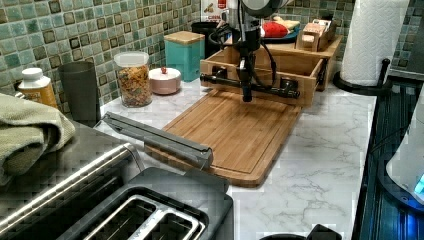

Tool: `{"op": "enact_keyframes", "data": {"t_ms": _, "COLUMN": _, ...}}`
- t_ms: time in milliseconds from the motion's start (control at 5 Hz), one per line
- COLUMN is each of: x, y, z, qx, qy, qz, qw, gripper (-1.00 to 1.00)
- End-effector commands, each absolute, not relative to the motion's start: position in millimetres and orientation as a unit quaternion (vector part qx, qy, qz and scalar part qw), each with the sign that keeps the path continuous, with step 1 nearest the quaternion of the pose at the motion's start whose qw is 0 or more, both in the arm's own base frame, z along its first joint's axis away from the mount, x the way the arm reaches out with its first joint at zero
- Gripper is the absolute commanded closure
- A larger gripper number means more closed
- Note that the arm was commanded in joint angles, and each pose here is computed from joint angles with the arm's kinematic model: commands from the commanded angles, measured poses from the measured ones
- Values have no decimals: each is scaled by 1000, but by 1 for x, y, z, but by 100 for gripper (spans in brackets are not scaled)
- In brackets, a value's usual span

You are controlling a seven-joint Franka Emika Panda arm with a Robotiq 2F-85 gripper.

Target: Close the drawer.

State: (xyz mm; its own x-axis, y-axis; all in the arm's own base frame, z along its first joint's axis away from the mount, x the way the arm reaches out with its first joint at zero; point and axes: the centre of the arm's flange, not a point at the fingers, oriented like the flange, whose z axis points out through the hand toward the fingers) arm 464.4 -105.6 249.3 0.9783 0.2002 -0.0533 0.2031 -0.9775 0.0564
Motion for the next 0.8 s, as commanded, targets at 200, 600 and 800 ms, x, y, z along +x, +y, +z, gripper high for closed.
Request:
{"op": "enact_keyframes", "data": {"t_ms": 200, "x": 477, "y": -353, "z": 352, "qx": 996, "qy": -24, "qz": 66, "qw": 62, "gripper": 100}}
{"op": "enact_keyframes", "data": {"t_ms": 600, "x": 462, "y": -421, "z": 373, "qx": 991, "qy": -20, "qz": 87, "qw": 103, "gripper": 100}}
{"op": "enact_keyframes", "data": {"t_ms": 800, "x": 453, "y": -421, "z": 387, "qx": 987, "qy": -35, "qz": 79, "qw": 133, "gripper": 100}}
